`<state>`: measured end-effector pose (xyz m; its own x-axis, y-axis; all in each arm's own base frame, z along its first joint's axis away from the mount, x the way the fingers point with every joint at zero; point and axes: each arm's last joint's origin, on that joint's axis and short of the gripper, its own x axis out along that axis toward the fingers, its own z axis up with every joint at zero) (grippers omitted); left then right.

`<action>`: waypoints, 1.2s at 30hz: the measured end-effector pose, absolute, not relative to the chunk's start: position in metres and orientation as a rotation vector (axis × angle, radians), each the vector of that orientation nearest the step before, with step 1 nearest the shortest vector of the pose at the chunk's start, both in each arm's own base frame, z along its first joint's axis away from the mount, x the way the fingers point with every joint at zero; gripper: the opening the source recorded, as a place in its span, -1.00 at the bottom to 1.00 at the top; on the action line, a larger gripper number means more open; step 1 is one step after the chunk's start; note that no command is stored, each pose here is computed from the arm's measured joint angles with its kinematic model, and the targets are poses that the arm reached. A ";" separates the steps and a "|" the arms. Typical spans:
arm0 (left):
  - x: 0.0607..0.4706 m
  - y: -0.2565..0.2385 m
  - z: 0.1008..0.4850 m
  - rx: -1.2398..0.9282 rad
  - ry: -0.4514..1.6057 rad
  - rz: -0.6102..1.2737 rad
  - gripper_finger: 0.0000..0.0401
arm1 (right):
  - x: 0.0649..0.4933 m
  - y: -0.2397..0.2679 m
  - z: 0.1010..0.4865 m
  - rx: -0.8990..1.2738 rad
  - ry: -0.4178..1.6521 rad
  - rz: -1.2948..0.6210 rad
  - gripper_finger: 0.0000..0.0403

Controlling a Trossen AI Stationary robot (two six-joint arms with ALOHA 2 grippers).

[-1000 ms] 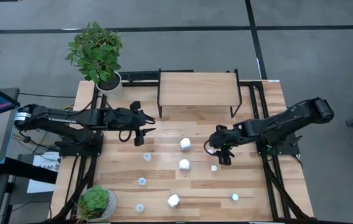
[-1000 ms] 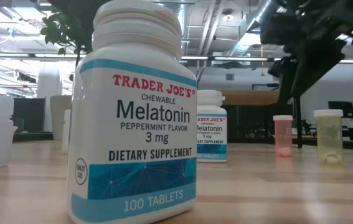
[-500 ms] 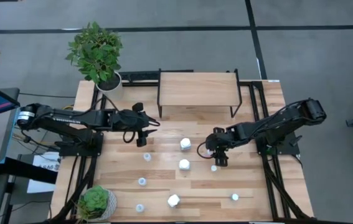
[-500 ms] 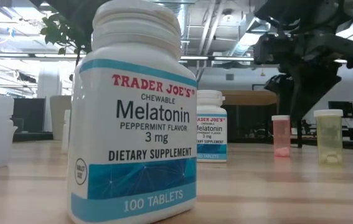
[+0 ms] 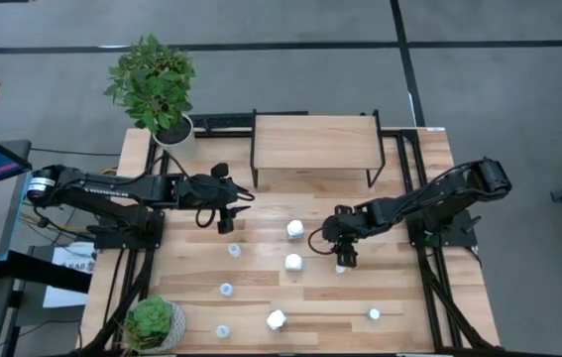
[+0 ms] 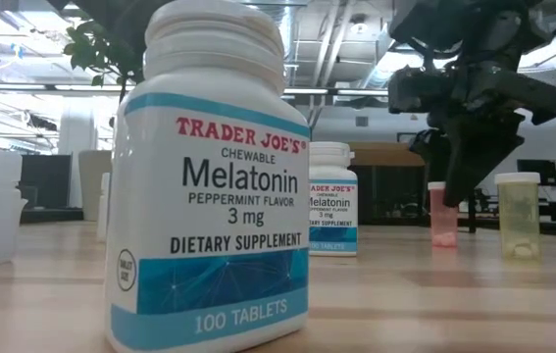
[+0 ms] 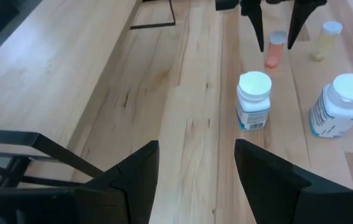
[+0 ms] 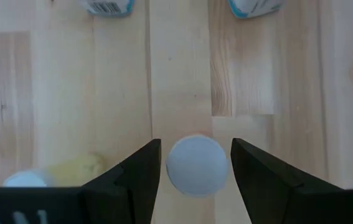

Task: Pick and place medicine bottles onto shelf by color
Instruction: Put the pink pill bottle on the shelf

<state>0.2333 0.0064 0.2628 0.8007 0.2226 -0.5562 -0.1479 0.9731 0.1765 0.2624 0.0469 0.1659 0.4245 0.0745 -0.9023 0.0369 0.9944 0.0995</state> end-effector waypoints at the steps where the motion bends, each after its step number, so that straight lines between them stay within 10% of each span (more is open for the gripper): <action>1: 0.233 0.006 0.263 0.127 0.612 0.199 -0.01 | 0.262 0.047 0.166 0.110 1.131 0.024 0.08; 21: 0.233 0.006 0.263 0.127 0.613 0.199 -0.01 | 0.264 0.047 0.174 0.101 1.138 0.030 -0.52; 36: 0.233 0.006 0.263 0.127 0.614 0.199 -0.01 | 0.287 0.042 0.303 -0.272 1.105 0.250 -0.50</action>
<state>0.2332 0.0064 0.2626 0.7993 0.2225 -0.5582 -0.1472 0.9731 0.1771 0.2873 0.0418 0.3025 0.4273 0.0628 -0.9019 -0.3308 0.9393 -0.0913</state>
